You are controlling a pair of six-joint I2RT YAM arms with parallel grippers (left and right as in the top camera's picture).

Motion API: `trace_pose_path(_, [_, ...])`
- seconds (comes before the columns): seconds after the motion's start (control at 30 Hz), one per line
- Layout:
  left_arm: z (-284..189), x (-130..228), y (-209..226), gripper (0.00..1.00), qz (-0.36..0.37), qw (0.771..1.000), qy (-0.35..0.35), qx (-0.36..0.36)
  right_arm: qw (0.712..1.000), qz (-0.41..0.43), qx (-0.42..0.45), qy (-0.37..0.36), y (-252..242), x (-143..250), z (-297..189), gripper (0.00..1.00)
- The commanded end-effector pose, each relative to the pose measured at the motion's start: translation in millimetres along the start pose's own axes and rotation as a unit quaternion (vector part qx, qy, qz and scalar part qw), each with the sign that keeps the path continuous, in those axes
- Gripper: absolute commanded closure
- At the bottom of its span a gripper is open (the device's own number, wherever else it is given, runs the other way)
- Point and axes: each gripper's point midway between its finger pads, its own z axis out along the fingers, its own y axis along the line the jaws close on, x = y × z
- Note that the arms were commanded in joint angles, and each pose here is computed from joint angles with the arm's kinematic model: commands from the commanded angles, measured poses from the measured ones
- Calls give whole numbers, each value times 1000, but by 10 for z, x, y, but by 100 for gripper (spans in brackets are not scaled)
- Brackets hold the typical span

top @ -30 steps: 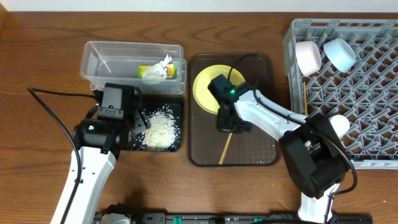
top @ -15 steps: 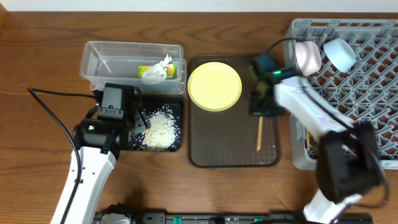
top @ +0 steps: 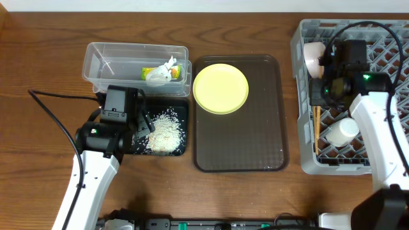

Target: Sort waste into correct bins and load items into the dishwasher rack

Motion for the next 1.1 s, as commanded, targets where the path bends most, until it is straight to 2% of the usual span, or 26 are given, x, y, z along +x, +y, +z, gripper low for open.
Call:
trace_pose_path(0.0, [32, 12, 58, 19, -8, 1000, 1, -14, 999, -15, 1, 37, -81, 87, 195, 99])
trace_pose_path(0.07, [32, 12, 58, 18, -8, 1000, 1, -14, 998, -15, 1, 61, -81, 153, 310, 99])
trace_pose_path(0.3, [32, 13, 59, 19, -8, 1000, 1, -14, 995, -15, 0, 95, -77, 247, 515, 85])
trace_pose_path(0.43, [32, 12, 59, 19, -8, 1000, 1, -14, 998, -15, 3, 63, -87, 106, 387, 69])
trace_pose_path(0.57, [32, 12, 58, 19, -8, 1000, 1, -14, 1000, -3, -8, 1, -31, -176, 83, 65])
trace_pose_path(0.7, [32, 12, 58, 19, -8, 1000, 1, -14, 991, -15, -104, -78, 396, -479, -216, 57])
trace_pose_path(0.77, [32, 12, 58, 19, -8, 1000, 1, -14, 983, -21, -152, -100, 653, -569, -300, 57])
trace_pose_path(0.9, [32, 12, 58, 19, -8, 1000, 1, -14, 979, -13, -177, -97, 1041, -590, -223, 55])
trace_pose_path(1.07, [32, 12, 58, 19, -8, 1000, 1, -14, 984, -20, -168, -58, 1461, -472, 155, 55])
